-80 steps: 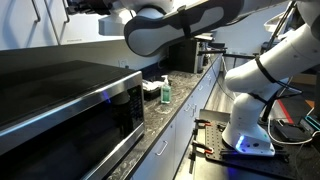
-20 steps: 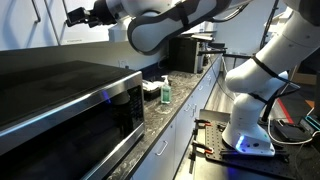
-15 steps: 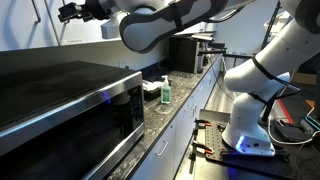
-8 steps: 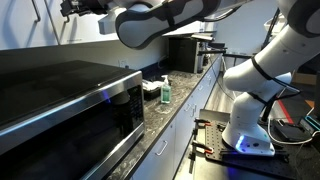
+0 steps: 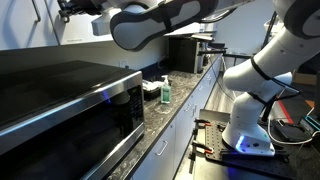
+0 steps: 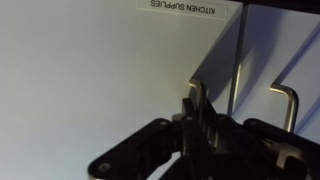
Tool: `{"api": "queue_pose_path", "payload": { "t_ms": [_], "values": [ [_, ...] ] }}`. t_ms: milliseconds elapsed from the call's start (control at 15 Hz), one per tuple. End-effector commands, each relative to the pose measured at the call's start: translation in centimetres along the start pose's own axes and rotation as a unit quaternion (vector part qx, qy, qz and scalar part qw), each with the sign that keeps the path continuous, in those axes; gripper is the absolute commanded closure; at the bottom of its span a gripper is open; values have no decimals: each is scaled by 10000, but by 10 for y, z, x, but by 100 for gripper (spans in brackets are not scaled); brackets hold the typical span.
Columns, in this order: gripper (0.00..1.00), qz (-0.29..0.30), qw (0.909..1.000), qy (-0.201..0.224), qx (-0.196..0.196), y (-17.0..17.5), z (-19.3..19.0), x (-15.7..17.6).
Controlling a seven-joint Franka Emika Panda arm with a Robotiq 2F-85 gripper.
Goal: Open the top right cabinet door
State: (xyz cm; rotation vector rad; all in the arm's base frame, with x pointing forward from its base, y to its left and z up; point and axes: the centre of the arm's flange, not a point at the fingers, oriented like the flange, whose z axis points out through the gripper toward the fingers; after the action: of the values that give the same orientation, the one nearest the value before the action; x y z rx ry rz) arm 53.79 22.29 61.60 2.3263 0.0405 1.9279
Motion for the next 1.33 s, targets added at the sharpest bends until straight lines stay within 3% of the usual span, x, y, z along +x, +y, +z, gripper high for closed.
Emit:
{"api": "queue_pose_path", "payload": {
  "t_ms": [0,733,1267],
  "values": [
    [97,71,9998,14,-207,-14,-4,7],
    [97,298,9912,-192,-1274,-33,-64,8],
    [97,503,9832,-238,-1741,-19,-104,-5]
  ]
}}
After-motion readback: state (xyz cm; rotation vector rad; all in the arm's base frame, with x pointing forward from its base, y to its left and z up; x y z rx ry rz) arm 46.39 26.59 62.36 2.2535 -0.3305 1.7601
